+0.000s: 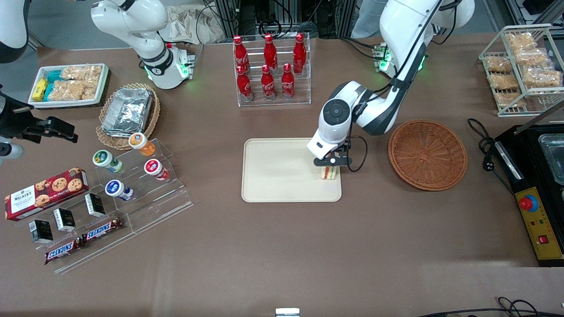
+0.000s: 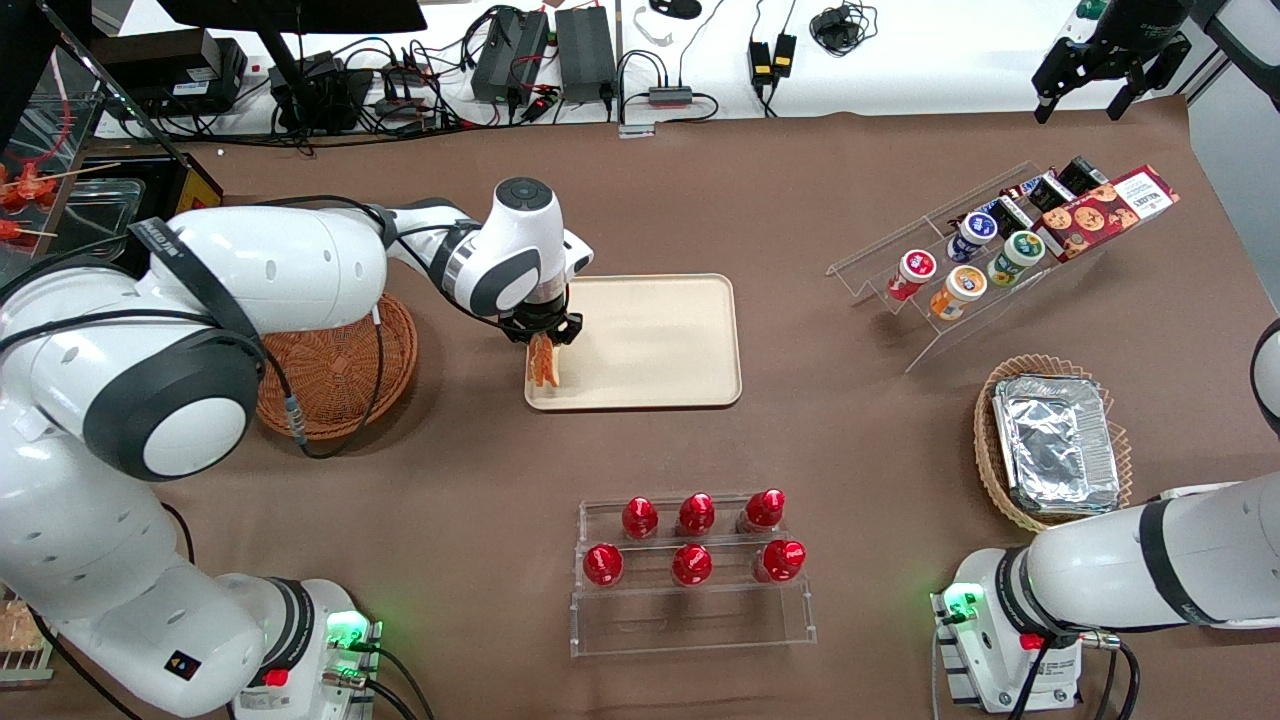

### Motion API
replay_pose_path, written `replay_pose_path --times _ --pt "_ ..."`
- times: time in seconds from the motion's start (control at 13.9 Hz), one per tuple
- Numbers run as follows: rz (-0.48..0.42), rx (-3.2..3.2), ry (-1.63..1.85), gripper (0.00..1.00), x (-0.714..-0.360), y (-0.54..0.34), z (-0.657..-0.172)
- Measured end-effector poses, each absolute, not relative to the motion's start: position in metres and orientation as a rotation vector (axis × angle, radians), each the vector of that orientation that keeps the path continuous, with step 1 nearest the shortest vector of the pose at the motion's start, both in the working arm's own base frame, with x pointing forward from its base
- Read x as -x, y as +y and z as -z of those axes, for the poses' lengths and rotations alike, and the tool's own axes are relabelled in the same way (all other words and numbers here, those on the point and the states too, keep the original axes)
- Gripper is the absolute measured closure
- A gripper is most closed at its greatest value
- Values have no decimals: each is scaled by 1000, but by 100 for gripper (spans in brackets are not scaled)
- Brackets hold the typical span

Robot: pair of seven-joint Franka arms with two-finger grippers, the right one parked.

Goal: Place sandwich from basket to tray
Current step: 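Lift the sandwich and carry it over the cream tray, then lower the sandwich onto the tray and open the left gripper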

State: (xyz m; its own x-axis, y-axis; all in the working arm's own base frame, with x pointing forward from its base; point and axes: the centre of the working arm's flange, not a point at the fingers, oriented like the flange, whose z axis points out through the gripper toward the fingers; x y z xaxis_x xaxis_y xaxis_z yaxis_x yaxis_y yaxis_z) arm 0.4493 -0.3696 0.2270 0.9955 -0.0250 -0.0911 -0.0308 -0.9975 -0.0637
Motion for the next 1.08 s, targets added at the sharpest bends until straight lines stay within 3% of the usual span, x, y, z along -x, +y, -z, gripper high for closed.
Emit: replay_pose_path --times 0.29,0.58,0.87,1.08 --pt "-136 3058 71 76 -452 -372 -214" --pt "-70 3092 55 41 -470 -383 -234" --pt "-17 3097 -32 2 -518 -403 -328" --pt "37 3104 -109 0 -551 -399 -430"
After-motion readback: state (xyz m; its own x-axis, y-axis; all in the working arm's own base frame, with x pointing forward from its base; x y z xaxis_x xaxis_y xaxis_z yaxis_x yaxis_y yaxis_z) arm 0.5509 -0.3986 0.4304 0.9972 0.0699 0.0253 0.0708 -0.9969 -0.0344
